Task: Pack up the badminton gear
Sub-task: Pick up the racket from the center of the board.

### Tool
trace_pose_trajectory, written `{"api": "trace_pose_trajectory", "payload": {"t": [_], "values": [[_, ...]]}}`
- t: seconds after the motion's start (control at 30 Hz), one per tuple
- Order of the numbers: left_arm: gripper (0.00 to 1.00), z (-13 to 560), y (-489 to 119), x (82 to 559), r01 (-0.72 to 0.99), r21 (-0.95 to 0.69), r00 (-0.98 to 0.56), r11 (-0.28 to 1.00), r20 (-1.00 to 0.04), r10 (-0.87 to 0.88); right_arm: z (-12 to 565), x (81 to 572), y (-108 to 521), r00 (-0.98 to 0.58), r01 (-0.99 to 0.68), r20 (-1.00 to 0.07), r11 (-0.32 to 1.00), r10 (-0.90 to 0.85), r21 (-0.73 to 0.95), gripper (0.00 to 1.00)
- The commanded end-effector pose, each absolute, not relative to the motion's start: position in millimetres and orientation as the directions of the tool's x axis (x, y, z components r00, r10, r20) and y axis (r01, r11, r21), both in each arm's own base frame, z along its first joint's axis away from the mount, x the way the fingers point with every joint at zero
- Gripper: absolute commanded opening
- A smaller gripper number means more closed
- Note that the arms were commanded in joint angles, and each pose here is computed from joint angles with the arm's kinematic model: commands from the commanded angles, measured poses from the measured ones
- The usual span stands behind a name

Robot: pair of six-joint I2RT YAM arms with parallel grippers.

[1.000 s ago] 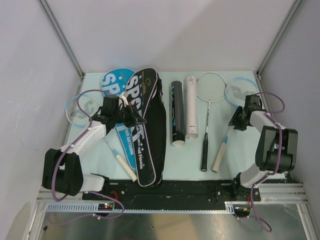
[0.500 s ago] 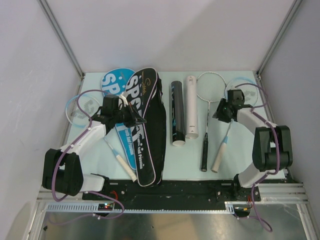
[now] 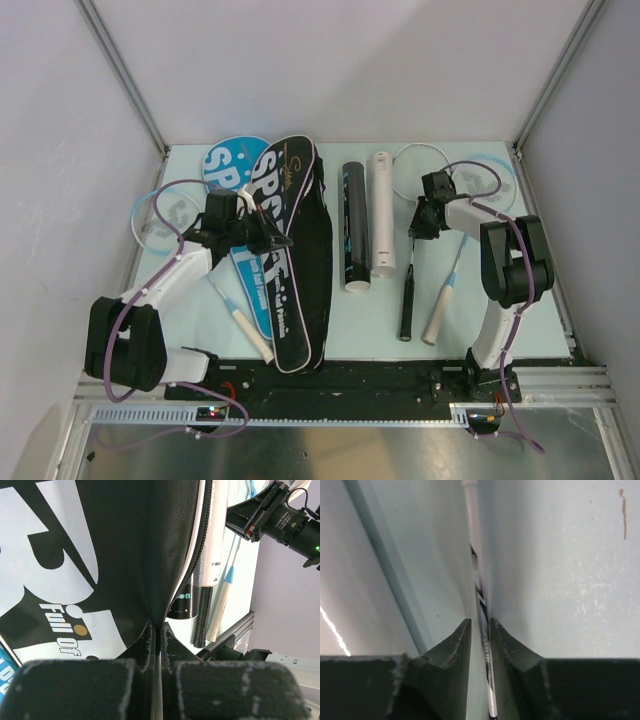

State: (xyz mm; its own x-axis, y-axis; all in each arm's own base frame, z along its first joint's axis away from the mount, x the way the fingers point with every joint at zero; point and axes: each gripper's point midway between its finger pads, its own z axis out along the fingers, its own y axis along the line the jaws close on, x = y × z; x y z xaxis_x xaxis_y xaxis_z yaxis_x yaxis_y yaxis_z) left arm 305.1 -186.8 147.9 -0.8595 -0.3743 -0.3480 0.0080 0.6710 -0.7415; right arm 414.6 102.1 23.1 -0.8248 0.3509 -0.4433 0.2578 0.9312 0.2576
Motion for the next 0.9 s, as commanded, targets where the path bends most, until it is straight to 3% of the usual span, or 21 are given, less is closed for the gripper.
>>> {"api": "trace_pose_trajectory", "payload": {"t": [0.0, 0.07, 0.17, 0.47, 0.87], "values": [[0.00, 168, -190, 315, 0.043, -0.768, -0.847, 0.639, -0.367, -0.385, 25, 421, 98, -0.819, 0.276, -0.455, 0.935, 0.350, 0.222, 0.19], [0.00, 168, -190, 316, 0.044, -0.769, -0.847, 0.637, -0.367, -0.384, 32, 426, 98, -0.808, 0.267, -0.478, 0.937, 0.346, 0.226, 0.07], [0.00, 169, -191, 314, 0.049, -0.771, -0.849, 0.635, -0.367, -0.380, 52, 436, 98, -0.785, 0.237, -0.522, 0.939, 0.335, 0.247, 0.01], [0.00, 170, -192, 316, 0.044, -0.774, -0.850, 0.632, -0.362, -0.384, 141, 444, 89, -0.696, 0.173, -0.657, 0.956, 0.290, 0.238, 0.00], [0.00, 169, -192, 315, 0.041, -0.774, -0.851, 0.632, -0.359, -0.384, 201, 385, 104, -0.655, 0.093, -0.725, 0.975, 0.214, 0.203, 0.00]]}}
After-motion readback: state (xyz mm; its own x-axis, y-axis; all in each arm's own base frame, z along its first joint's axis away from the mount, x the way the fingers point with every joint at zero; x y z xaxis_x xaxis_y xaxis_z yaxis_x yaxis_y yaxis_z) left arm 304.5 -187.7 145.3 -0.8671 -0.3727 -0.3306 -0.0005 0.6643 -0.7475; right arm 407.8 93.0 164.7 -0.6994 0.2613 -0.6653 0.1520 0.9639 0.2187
